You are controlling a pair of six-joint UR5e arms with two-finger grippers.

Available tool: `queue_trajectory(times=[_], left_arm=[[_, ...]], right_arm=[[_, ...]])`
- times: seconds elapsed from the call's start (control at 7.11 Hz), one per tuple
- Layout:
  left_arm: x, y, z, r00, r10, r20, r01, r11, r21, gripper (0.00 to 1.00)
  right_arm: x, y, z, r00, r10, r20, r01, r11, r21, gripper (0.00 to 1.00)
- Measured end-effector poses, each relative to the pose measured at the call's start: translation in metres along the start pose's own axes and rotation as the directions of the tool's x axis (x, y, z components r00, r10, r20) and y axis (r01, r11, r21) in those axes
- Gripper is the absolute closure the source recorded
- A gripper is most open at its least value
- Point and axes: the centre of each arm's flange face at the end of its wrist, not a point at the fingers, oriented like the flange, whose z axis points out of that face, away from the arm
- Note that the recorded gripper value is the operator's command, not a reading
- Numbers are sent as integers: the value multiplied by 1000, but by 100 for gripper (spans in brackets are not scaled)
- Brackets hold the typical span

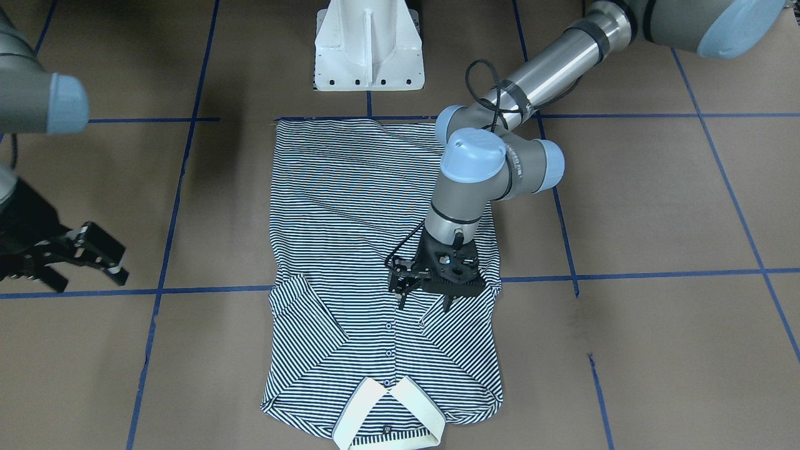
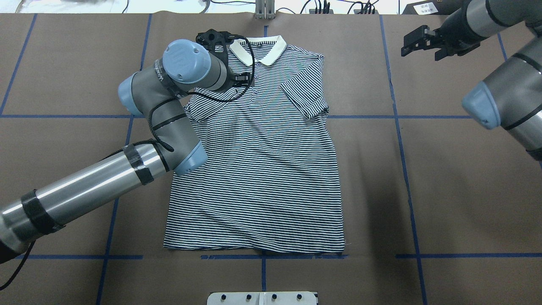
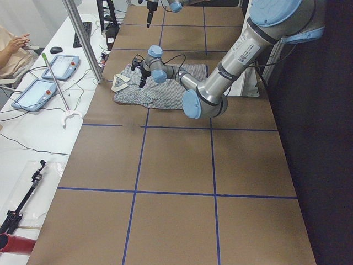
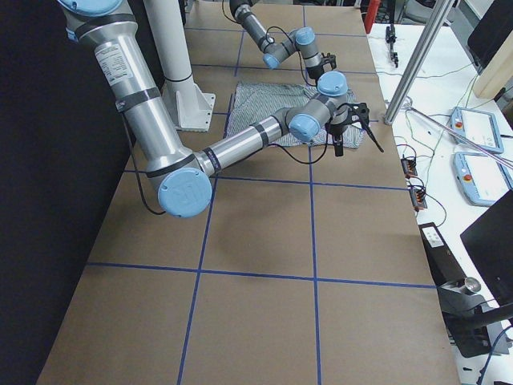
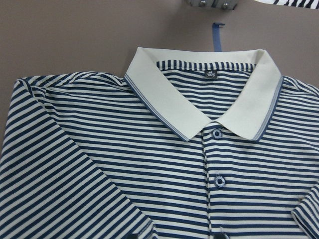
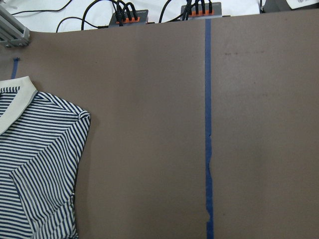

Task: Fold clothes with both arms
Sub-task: 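Lower both grippers to the shirt's hem corners nearest the robot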

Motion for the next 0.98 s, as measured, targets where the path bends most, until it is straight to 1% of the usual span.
queue_trajectory(times=[0.14,0.28,0.56,0.7,0.84,0.98], left_arm=[[-9,11,-24,1000,4,-12,-4,1000,-11,0],[-16,28,-52,1000,10,-24,-10,1000,-28,0],[-33,98,-109,997,32,-76,-38,996,-80,0],[-47,136,-132,995,19,-95,-30,993,-115,0],[-64,173,-146,996,-15,-87,2,989,-148,0],[-81,209,-154,998,-28,-62,16,985,-172,0]], right_arm=[[-27,48,6,998,55,3,-55,998,9,0],[-54,104,10,994,113,8,-113,994,5,0],[-114,228,15,979,204,-15,-204,979,-1,0],[-139,285,15,971,238,-27,-238,971,4,0],[-156,333,16,968,249,-28,-248,969,18,0],[-164,364,16,969,246,-26,-246,969,24,0]])
